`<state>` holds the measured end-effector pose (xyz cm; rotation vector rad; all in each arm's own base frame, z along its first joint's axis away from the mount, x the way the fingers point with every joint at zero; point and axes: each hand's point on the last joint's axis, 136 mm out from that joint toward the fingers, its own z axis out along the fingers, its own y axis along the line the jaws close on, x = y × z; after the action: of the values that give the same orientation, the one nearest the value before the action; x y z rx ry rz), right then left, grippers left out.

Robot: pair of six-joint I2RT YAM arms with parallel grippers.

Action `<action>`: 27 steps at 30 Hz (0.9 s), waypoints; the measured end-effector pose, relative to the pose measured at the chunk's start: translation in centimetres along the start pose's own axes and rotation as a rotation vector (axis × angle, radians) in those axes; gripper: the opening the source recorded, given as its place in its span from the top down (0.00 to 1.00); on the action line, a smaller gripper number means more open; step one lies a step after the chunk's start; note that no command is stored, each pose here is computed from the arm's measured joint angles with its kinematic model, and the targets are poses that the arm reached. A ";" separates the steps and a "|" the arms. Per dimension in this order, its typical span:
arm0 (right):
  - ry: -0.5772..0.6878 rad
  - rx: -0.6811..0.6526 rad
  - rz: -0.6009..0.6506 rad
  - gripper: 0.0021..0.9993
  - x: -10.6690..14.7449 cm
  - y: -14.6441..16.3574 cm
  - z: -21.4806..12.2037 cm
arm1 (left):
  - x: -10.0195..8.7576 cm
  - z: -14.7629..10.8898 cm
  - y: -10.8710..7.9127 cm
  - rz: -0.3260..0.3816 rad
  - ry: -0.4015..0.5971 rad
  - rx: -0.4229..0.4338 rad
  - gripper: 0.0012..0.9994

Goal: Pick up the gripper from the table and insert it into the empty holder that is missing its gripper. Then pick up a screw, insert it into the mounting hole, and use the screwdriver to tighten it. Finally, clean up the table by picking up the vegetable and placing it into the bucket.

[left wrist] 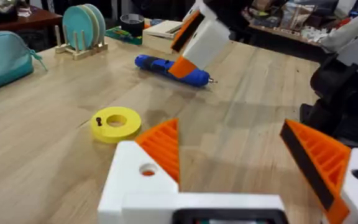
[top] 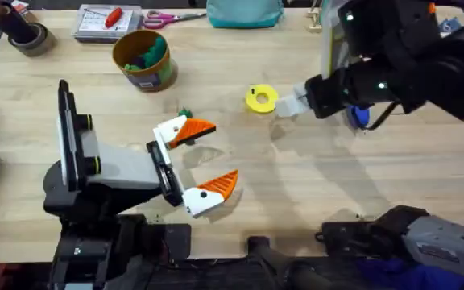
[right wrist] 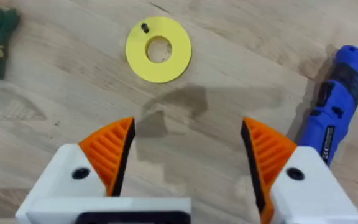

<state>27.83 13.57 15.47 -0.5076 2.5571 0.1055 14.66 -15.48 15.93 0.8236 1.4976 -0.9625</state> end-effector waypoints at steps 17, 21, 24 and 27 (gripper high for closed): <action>0.011 -0.059 -0.057 0.00 -0.9 1.8 2.9 | 0.0 0.0 0.0 0.000 0.000 0.000 0.01; 0.058 -0.060 -0.060 0.00 -0.3 1.9 4.1 | 0.0 0.0 0.0 0.000 0.000 0.000 0.01; 0.067 -0.060 -0.060 0.00 -0.8 2.0 4.6 | 0.0 0.0 0.0 0.000 0.000 0.000 0.01; 0.065 -0.062 -0.060 0.00 -1.5 2.1 4.8 | 0.0 0.0 0.0 0.000 0.000 0.000 0.01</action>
<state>30.53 16.89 12.02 -0.6207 2.6057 0.1492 14.66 -15.48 15.93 0.8236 1.4976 -0.9625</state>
